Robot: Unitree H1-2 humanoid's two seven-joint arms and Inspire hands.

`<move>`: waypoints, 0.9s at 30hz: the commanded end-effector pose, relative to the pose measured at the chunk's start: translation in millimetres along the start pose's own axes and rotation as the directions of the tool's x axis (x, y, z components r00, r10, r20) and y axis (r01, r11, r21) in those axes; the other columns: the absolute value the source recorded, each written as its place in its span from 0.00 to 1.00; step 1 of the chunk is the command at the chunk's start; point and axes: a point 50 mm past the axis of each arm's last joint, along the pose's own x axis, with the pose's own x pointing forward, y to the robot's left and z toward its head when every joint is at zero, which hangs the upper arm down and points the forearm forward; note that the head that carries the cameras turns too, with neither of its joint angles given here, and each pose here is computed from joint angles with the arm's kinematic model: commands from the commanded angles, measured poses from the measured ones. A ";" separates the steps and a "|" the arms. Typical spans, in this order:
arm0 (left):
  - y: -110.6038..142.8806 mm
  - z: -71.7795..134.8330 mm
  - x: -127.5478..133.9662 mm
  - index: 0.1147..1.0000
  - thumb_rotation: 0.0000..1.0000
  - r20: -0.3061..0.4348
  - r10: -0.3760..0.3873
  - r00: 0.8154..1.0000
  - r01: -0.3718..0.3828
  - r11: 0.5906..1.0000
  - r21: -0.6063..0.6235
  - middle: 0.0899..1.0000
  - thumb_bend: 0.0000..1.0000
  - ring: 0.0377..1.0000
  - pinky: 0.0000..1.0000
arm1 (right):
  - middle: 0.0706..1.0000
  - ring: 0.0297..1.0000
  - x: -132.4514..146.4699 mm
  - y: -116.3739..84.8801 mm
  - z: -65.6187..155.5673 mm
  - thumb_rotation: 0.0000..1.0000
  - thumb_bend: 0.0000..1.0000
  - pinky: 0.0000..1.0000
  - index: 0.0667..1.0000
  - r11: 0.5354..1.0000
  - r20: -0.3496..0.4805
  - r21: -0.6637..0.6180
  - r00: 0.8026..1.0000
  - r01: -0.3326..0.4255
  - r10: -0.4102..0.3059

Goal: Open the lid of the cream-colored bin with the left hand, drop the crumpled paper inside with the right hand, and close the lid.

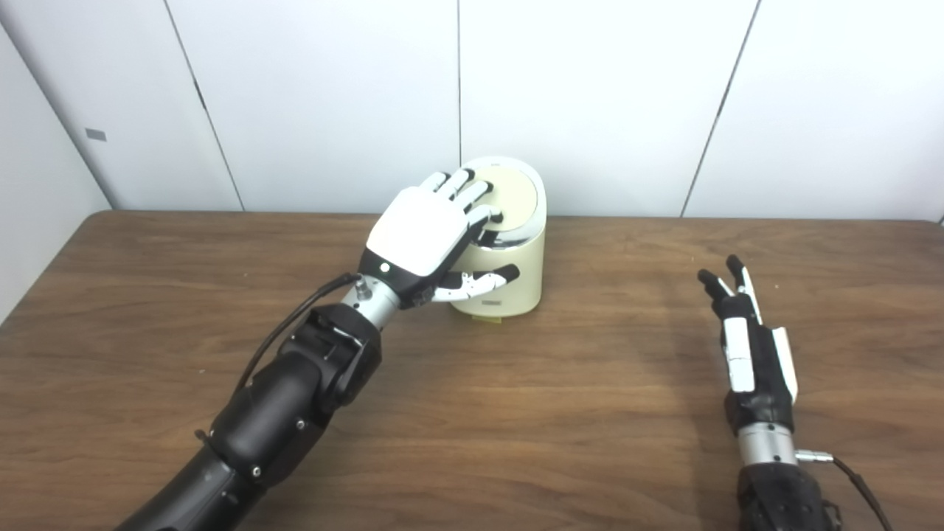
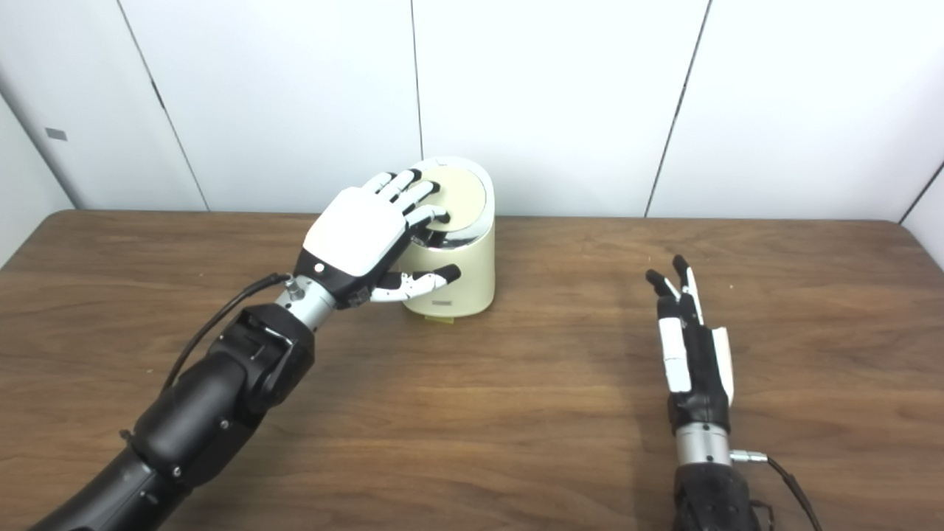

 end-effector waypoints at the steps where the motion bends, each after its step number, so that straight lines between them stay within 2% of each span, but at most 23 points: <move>1: -27.6 -4.2 -5.4 0.77 1.00 -0.047 -0.161 0.986 0.163 0.986 0.041 0.95 0.55 0.99 0.94 | 0.88 0.93 -0.6 -9.2 4.8 1.00 0.67 0.96 0.97 1.000 0.049 -0.003 0.999 0.009 -0.009; 4: -31.7 -4.3 -8.2 0.74 1.00 -0.051 -0.182 0.982 0.183 0.983 0.009 0.95 0.56 0.99 0.94 | 0.88 0.93 -1.6 -11.5 6.5 1.00 0.66 0.97 0.97 1.000 0.051 -0.006 0.999 0.014 -0.013; 7: -26.0 -7.8 -10.6 0.74 1.00 -0.061 -0.168 0.984 0.166 0.985 -0.041 0.94 0.55 0.97 0.93 | 0.87 0.92 0.7 -14.7 5.9 1.00 0.63 0.96 0.97 0.999 0.066 -0.028 0.998 0.018 -0.016; 11: -5.7 -13.7 -13.0 0.75 0.99 -0.091 -0.062 0.994 0.046 0.984 -0.174 0.91 0.53 0.93 0.89 | 0.87 0.91 3.8 -16.2 3.7 1.00 0.62 0.94 0.97 1.000 0.073 -0.017 0.997 0.013 -0.012; 13: 5.9 -15.8 -14.6 0.76 0.94 -0.119 0.001 0.993 -0.032 0.964 -0.263 0.88 0.52 0.90 0.85 | 0.88 0.92 4.1 -14.8 3.3 1.00 0.62 0.95 0.97 1.000 0.066 -0.005 0.998 0.011 -0.011; 16: 24.3 -18.4 -19.0 0.78 0.86 -0.161 0.091 0.983 -0.147 0.911 -0.386 0.85 0.49 0.87 0.79 | 0.89 0.93 3.1 -12.2 3.5 1.00 0.62 0.98 0.98 1.000 0.051 0.017 0.999 -0.002 0.001; 20: 41.4 -20.8 -27.8 0.81 0.88 -0.222 0.166 0.961 -0.256 0.840 -0.478 0.85 0.48 0.86 0.75 | 0.89 0.94 1.5 -10.0 5.6 1.00 0.62 0.99 0.98 1.000 0.045 0.020 0.999 -0.015 0.014; 22: 48.4 -22.2 -35.1 0.83 0.87 -0.266 0.197 0.944 -0.315 0.780 -0.540 0.86 0.46 0.87 0.78 | 0.89 0.94 1.7 -9.4 5.5 1.00 0.62 1.00 0.98 0.999 0.045 0.027 0.999 -0.021 0.019; 24: 53.7 -23.3 -44.0 0.83 0.84 -0.321 0.209 0.924 -0.370 0.699 -0.611 0.85 0.46 0.86 0.79 | 0.89 0.94 1.8 -8.8 6.2 1.00 0.61 1.00 0.98 0.999 0.041 0.028 0.999 -0.029 0.028; 26: 53.9 -23.7 -55.8 0.84 0.81 -0.368 0.203 0.908 -0.410 0.614 -0.674 0.84 0.46 0.83 0.76 | 0.89 0.94 1.7 -7.9 7.4 1.00 0.62 0.99 0.97 0.999 0.038 0.026 0.999 -0.035 0.034; 27: 52.7 -23.6 -61.4 0.85 0.81 -0.382 0.195 0.904 -0.419 0.585 -0.695 0.84 0.45 0.83 0.76 | 0.89 0.94 1.5 -7.8 8.2 1.00 0.63 0.99 0.96 0.999 0.036 0.029 0.999 -0.036 0.035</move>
